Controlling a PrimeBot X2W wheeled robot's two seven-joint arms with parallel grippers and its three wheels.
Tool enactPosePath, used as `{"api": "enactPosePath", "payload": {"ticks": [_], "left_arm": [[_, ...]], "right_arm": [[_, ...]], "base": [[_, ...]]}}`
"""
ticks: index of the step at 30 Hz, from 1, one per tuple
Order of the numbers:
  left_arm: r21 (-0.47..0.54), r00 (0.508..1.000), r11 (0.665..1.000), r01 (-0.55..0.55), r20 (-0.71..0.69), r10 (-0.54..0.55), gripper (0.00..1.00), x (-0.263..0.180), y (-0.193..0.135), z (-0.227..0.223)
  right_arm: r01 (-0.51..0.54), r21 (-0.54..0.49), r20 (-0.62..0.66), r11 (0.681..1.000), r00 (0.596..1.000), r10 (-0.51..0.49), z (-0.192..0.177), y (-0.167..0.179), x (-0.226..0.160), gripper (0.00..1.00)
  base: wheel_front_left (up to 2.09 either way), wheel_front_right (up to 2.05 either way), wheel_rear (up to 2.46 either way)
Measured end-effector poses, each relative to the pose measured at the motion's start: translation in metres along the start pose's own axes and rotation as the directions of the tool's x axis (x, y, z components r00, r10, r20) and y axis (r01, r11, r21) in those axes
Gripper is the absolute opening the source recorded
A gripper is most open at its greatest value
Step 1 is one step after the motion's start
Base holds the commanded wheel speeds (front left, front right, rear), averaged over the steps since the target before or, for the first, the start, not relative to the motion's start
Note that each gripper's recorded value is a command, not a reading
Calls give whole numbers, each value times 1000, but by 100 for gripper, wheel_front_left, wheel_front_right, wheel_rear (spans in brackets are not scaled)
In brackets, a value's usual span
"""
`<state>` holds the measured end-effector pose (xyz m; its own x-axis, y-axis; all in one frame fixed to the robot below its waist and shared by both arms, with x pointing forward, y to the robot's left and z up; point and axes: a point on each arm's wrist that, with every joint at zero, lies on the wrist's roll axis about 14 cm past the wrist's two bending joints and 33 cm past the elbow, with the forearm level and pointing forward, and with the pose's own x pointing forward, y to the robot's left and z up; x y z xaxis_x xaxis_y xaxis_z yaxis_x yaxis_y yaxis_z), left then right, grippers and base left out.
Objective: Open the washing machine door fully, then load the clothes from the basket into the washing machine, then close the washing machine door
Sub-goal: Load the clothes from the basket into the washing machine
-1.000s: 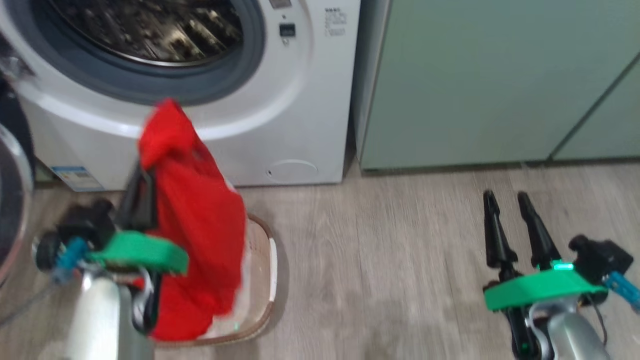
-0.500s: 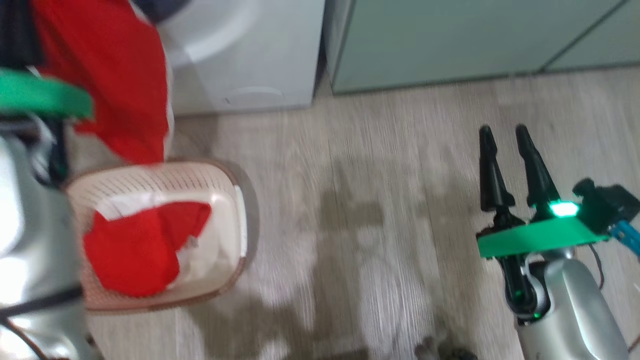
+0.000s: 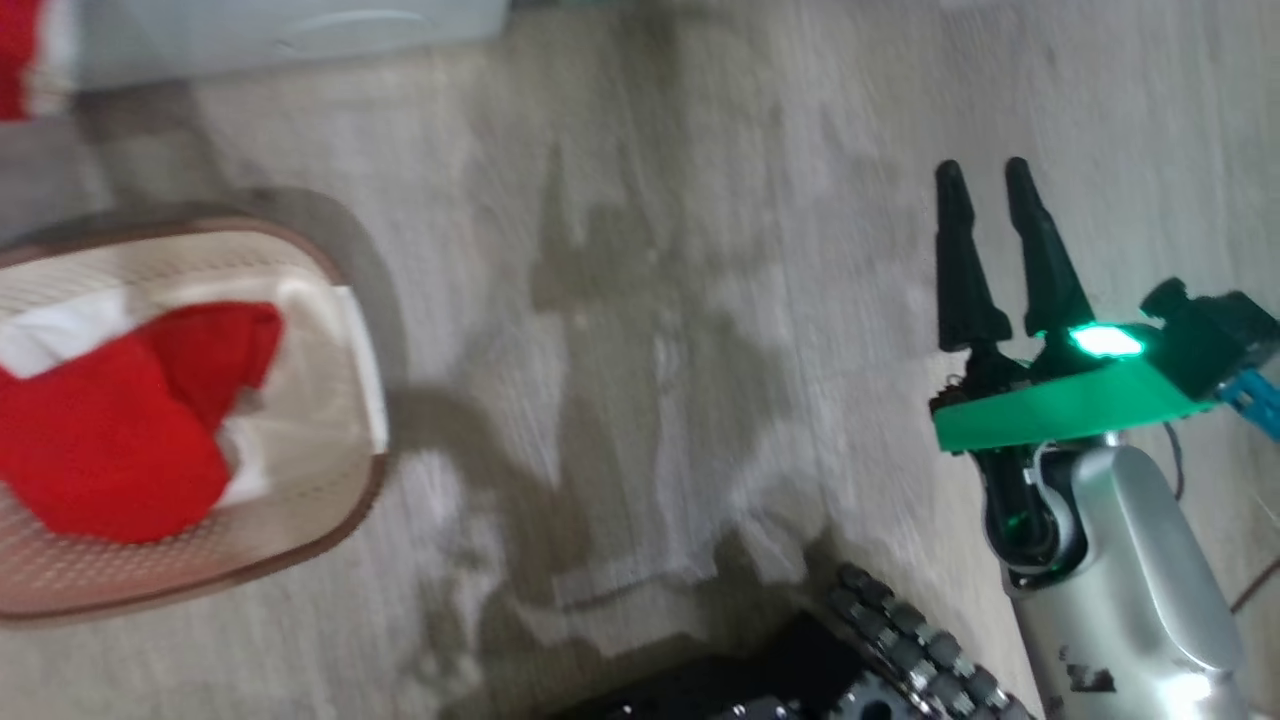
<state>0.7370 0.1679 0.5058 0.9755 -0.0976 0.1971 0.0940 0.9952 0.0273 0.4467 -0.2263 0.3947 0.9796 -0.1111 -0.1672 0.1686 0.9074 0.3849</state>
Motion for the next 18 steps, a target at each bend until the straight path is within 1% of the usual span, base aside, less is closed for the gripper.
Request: {"api": "enactPosePath", "payload": {"ticks": [7, 12, 14, 18], "left_arm": [[21, 999, 1000, 17, -44, -16, 0, 47, -5, -24], [53, 997, 997, 50, -69, -46, 0, 66, -18, -37], [50, 998, 998, 39, -47, -36, 0, 74, -19, -32], [26, 997, 999, -39, 62, 38, 0, 89, -9, 0]], "right_arm": [[49, 8, -40, 999, 998, -49, -13, -17, 1, 100], [73, 5, -61, 997, 996, -72, -18, -25, -3, 100], [81, 4, -67, 997, 994, -81, -19, -27, -5, 100], [86, 5, -72, 996, 994, -86, -20, -29, -7, 100]], "base": [[0, 0, 0], [0, 0, 0], [0, 0, 0], [0, 0, 0]]}}
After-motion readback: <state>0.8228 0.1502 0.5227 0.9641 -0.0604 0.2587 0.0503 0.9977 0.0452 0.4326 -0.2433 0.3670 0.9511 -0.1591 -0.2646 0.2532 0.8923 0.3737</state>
